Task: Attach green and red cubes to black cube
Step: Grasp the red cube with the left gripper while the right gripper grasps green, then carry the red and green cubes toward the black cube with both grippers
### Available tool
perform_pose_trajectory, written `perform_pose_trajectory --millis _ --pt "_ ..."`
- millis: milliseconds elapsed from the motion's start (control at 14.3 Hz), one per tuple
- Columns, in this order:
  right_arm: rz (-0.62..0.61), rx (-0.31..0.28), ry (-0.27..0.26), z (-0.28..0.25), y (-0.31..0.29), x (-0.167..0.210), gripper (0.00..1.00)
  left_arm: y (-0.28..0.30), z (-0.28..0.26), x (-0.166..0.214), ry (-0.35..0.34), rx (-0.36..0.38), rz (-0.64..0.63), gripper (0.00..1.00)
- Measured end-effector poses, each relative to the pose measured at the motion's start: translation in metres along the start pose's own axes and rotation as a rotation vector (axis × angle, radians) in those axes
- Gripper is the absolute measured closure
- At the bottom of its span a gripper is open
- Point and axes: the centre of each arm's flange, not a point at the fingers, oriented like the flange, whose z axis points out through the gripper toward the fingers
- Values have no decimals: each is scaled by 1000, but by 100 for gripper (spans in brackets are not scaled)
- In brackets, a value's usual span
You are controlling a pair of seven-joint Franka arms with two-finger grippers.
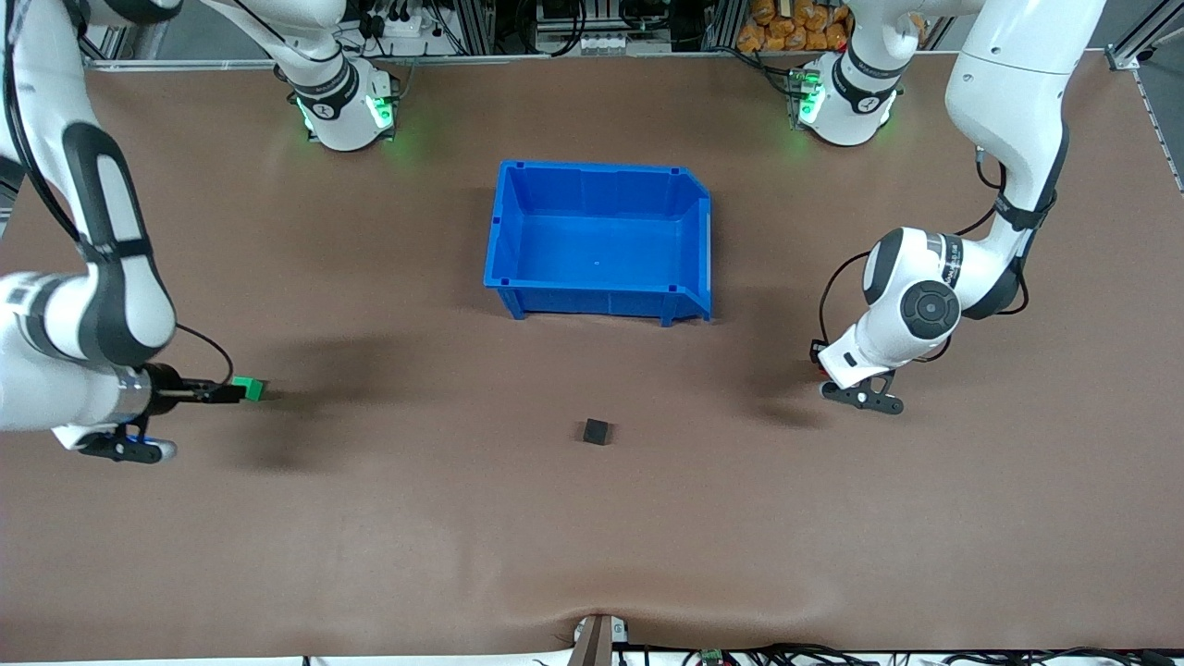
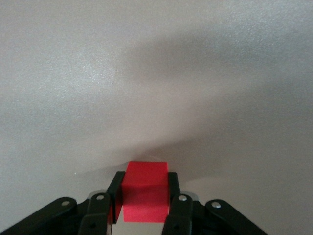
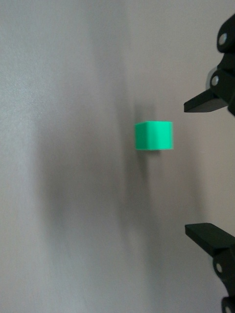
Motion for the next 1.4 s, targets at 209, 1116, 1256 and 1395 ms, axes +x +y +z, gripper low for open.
perform_pose_trajectory --millis 209,1116,1256,1395 --pt "7 7 -37 44 7 10 0 -15 -8 6 21 2 -44 61" --pt "17 -11 -101 89 26 13 61 130 -96 103 73 -157 -753 61" --pt "56 -13 -99 88 26 14 60 163 -88 109 59 -169 -882 61" --pt "132 -13 -89 83 22 16 60 168 -82 115 51 -180 -1027 61"
